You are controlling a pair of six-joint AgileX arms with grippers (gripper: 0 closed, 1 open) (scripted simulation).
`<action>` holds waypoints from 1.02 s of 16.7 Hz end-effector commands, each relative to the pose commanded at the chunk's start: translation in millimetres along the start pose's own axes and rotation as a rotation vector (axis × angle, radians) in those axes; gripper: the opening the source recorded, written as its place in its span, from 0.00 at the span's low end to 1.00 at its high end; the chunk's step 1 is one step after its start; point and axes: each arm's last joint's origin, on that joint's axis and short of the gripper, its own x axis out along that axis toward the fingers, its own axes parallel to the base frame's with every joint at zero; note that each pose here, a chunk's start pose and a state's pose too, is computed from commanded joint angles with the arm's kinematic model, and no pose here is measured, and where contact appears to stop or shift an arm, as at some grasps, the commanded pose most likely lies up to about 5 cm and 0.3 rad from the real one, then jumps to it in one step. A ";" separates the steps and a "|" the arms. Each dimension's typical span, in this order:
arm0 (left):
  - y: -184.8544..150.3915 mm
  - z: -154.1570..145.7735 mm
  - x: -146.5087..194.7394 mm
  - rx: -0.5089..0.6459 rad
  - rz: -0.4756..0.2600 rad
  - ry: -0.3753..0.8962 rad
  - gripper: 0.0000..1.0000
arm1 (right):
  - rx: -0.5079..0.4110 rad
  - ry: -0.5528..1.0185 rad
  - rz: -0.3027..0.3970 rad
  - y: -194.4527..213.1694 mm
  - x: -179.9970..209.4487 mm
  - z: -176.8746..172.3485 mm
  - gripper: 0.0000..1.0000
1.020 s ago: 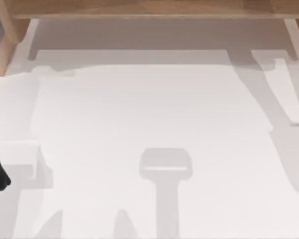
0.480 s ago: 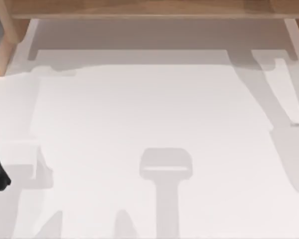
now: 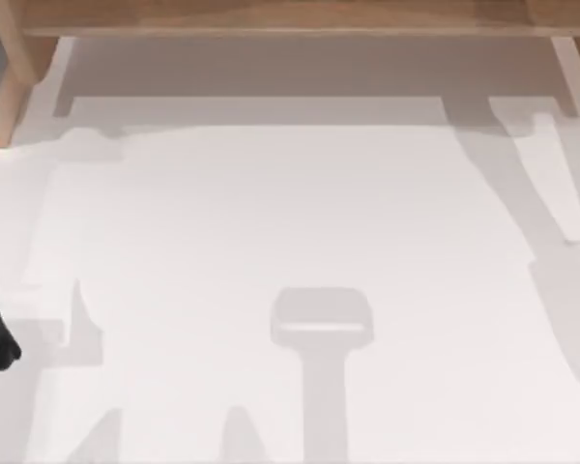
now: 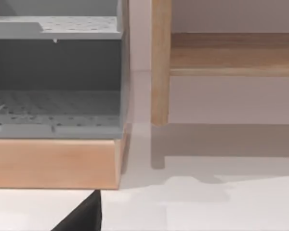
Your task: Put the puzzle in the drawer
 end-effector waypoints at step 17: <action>0.0 0.0 0.0 0.000 0.000 0.000 1.00 | -0.139 0.066 -0.389 -218.5 -23.3 89.6 0.00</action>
